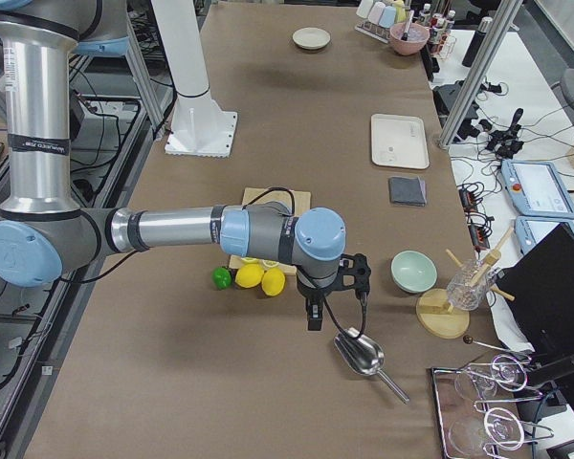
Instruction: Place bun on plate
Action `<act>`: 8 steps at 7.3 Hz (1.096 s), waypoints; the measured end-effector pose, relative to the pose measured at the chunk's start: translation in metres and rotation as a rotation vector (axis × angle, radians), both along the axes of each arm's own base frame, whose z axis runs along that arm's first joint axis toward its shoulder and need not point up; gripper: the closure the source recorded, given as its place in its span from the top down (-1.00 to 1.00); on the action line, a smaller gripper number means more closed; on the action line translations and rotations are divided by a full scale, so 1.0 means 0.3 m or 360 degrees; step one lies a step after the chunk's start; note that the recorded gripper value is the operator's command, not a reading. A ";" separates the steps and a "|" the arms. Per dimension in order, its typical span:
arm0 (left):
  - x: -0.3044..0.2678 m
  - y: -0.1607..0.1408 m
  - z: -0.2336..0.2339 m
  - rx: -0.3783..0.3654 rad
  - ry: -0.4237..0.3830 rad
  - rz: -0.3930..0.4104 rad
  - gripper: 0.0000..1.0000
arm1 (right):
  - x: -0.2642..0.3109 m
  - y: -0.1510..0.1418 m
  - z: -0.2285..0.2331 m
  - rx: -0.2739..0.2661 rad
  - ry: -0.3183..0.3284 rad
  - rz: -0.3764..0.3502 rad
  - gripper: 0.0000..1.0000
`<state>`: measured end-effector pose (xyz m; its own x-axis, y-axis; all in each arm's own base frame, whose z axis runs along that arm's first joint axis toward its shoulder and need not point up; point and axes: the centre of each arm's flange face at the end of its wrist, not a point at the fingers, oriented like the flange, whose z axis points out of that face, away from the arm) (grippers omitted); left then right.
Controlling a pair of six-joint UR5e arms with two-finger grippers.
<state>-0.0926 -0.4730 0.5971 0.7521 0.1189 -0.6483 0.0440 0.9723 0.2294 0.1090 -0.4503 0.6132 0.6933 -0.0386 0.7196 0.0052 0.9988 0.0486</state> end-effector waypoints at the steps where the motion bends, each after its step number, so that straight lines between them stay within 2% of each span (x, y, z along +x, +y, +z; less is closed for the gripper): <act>1: 0.000 0.000 -0.003 0.0003 -0.0001 0.0000 0.96 | 0.000 0.001 0.001 -0.0001 0.0000 0.0000 1.00; 8: 0.000 0.000 -0.006 0.0000 0.0005 -0.0007 0.96 | -0.001 0.007 0.002 0.0000 0.0000 -0.0001 1.00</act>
